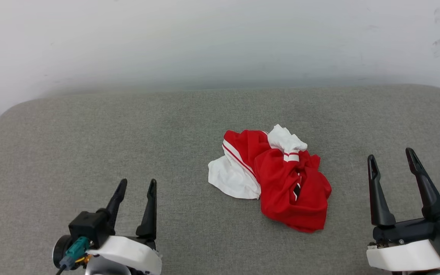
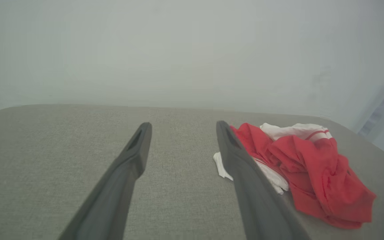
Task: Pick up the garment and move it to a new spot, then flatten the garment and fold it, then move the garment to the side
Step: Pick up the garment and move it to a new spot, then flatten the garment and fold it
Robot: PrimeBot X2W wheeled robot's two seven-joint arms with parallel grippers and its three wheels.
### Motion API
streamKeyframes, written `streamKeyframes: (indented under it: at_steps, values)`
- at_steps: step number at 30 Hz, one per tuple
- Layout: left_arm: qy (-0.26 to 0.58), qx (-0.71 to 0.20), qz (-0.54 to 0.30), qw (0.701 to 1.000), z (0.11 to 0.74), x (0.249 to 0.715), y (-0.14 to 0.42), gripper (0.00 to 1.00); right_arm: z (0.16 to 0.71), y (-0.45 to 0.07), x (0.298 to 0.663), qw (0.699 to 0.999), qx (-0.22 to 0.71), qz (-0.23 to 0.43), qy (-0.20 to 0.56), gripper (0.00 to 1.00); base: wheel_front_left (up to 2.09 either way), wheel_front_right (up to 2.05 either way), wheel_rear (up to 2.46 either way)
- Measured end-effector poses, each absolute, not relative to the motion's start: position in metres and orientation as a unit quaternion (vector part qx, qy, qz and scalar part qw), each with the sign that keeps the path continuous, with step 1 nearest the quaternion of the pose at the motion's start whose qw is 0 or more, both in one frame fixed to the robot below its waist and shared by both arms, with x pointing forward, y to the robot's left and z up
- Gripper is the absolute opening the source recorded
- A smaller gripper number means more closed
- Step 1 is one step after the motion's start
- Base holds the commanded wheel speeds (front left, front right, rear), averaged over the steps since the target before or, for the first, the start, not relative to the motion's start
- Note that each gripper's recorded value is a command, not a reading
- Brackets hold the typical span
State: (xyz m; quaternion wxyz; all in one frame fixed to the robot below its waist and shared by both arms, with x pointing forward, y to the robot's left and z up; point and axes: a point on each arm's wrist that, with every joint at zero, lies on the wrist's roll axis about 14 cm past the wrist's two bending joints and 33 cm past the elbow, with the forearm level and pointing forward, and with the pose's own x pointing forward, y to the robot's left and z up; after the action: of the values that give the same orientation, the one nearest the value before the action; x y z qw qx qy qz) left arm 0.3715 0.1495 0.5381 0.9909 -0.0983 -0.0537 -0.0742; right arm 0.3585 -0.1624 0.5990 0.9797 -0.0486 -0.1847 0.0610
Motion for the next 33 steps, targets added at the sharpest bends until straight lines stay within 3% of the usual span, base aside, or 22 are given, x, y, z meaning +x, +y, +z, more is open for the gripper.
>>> streamKeyframes:
  at_steps: [10, 15, 22, 33]
  values:
    - [-0.028, -0.100, -0.102, 0.989, 0.519, 0.366, 0.136, 1.00, 0.595, -0.166, 0.360, 0.981, -0.053, 0.056, -0.179, 1.00, 0.00, 0.00, 0.00]
    - [-0.013, -0.067, -0.153, 0.986, 0.534, 0.397, 0.117, 1.00, 0.589, -0.161, 0.369, 0.982, -0.055, 0.063, -0.170, 1.00, 0.00, 0.00, 0.00]
    - [0.142, -0.016, -0.225, 0.964, 0.515, 0.435, 0.078, 1.00, 0.572, -0.152, 0.385, 0.985, -0.054, 0.077, -0.146, 1.00, 0.00, 0.00, 0.00]
    - [0.339, 0.050, -0.250, 0.906, 0.445, 0.469, 0.061, 1.00, 0.549, -0.149, 0.406, 0.987, -0.061, 0.084, -0.119, 1.00, 0.00, 0.00, 0.00]
